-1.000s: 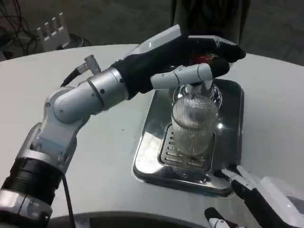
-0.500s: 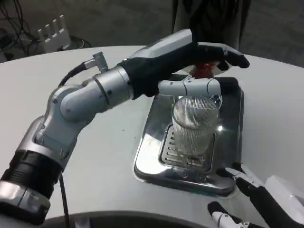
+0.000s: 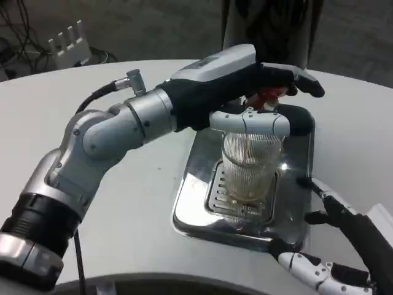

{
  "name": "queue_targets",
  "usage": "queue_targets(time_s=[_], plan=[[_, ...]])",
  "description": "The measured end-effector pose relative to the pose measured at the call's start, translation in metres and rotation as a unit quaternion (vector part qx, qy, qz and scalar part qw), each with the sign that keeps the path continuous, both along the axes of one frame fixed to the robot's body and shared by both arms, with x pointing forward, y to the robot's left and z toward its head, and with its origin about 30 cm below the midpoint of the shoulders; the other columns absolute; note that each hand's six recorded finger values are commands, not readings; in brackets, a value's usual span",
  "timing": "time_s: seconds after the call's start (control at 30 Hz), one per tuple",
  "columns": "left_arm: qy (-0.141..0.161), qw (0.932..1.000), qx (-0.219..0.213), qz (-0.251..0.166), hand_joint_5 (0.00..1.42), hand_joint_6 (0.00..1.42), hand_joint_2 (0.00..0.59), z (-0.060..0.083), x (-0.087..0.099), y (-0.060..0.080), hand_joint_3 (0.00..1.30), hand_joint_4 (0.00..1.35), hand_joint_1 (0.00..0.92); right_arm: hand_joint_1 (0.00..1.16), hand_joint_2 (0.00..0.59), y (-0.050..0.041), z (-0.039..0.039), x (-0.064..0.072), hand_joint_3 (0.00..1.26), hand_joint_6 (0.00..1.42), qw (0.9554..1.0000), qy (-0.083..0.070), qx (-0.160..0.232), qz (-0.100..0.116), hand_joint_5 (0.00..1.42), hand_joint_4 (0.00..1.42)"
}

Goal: Grasp the cup under the faucet to collect the drink, then remove the cup.

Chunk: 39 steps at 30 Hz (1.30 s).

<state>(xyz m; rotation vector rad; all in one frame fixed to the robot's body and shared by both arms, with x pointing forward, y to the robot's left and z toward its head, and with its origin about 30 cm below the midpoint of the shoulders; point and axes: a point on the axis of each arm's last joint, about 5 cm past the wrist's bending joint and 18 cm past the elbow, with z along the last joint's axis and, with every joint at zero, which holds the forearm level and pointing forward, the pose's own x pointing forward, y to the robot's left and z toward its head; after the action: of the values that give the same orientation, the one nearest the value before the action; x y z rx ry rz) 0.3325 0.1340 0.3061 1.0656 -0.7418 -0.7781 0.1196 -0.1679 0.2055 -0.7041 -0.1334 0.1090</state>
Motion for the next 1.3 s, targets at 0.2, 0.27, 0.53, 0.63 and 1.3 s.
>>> queue_targets(time_s=[0.2, 0.27, 0.53, 0.63, 1.3], plan=[[-0.003, 1.0000, 0.005, 0.001, 0.24, 0.32, 0.093, 0.000, 0.000, 0.000, 0.30, 0.19, 0.000, 0.67, 0.214, 0.0028, -0.0049, 0.021, 0.01, 0.00, 0.9996, -0.021, 0.011, -0.016, 0.19, 0.04], [-0.005, 1.0000, 0.005, 0.000, 0.24, 0.32, 0.095, 0.001, -0.001, 0.000, 0.30, 0.19, 0.000, 0.67, 0.214, 0.0037, -0.0076, 0.025, 0.01, 0.00, 0.9993, -0.023, 0.016, -0.024, 0.18, 0.03], [-0.009, 0.9999, 0.009, 0.003, 0.24, 0.30, 0.098, 0.001, -0.002, 0.001, 0.30, 0.20, 0.000, 0.68, 0.207, 0.0062, -0.0169, 0.046, 0.00, 0.00, 0.9975, -0.031, 0.047, -0.042, 0.15, 0.03], [-0.013, 0.9999, 0.009, 0.003, 0.24, 0.30, 0.098, 0.002, -0.002, 0.001, 0.30, 0.20, 0.000, 0.69, 0.206, 0.0074, -0.0174, 0.053, 0.00, 0.00, 0.9966, -0.039, 0.055, -0.046, 0.15, 0.03], [-0.006, 1.0000, 0.000, 0.005, 0.24, 0.30, 0.011, 0.002, -0.005, 0.002, 0.30, 0.21, 0.000, 0.70, 0.205, 0.0313, -0.0288, 0.093, 0.00, 0.00, 0.9924, -0.056, 0.094, -0.056, 0.13, 0.02]])
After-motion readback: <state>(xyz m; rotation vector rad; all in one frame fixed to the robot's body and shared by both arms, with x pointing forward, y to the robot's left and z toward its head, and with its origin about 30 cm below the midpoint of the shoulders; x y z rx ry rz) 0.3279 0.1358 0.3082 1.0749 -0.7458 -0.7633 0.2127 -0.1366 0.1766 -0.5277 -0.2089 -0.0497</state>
